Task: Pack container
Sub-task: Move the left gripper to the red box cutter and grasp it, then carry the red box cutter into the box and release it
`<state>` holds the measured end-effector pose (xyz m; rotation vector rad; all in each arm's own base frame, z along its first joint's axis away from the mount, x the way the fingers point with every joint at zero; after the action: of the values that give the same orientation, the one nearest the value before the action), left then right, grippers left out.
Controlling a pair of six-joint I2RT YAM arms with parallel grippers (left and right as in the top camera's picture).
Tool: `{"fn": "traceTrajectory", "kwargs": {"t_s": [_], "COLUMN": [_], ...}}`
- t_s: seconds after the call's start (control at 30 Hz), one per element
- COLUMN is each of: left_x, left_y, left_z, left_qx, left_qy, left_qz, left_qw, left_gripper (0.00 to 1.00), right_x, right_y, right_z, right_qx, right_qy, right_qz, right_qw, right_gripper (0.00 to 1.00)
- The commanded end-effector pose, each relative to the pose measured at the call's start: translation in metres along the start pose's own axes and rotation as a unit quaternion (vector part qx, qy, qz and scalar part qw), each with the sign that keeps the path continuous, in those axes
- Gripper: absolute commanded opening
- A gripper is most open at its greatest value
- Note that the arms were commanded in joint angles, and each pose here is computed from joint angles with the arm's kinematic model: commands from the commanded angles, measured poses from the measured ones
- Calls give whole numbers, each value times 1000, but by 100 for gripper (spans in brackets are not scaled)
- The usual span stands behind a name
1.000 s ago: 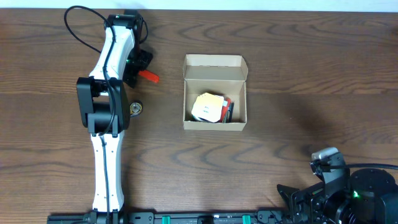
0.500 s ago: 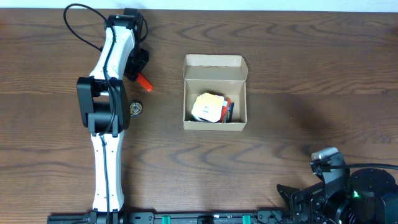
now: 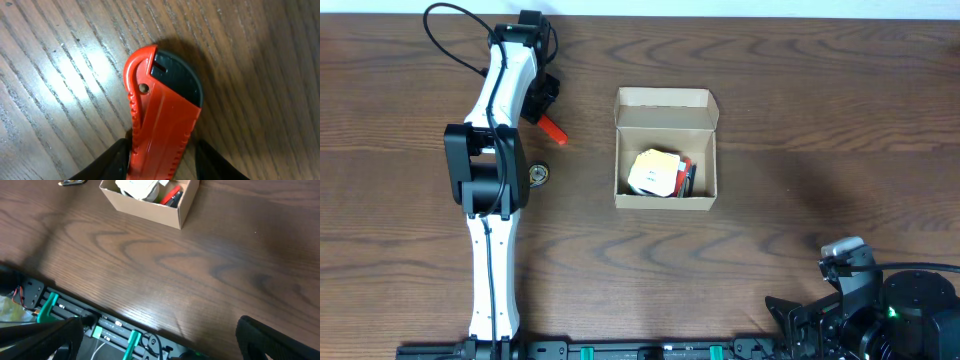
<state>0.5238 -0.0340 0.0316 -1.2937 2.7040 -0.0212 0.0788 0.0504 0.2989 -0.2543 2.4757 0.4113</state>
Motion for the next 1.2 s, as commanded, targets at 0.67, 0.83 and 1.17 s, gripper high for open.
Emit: {"fn": "traceTrajectory", "kwargs": {"t_s": [0.67,0.83,1.17], "left_x": [7,44,156], "left_y": [3,-10,-44], "left_z": [-72,-141,-217], "left_qx": [11,53,125], "left_qy": [-18,-28,-22], "left_qz": [40,74,97], "left_qw": [999,995,987], "left_gripper": [6,6,6], "right_x": [0,0,0], "right_y": [0,0,0], "right_z": [-1,-1,-1], "right_qx": [1,1,1], "right_qy": [-2,-2,-2], "right_qz": [1,1,1], "right_qw": [1000,1000,1000], "right_gripper": [99,99,99]}}
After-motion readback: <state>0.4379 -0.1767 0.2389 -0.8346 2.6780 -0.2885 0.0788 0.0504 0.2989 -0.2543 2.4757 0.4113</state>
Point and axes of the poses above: each gripper's point midway between its finger pads, its own z axis out along the fingers, its own y axis along the line the jaws close on, x = y × z, the point moved 3 cm from there along -z, back along the fingers, and after that the axes turned 5 degrees about z, right-handed, at the moved point
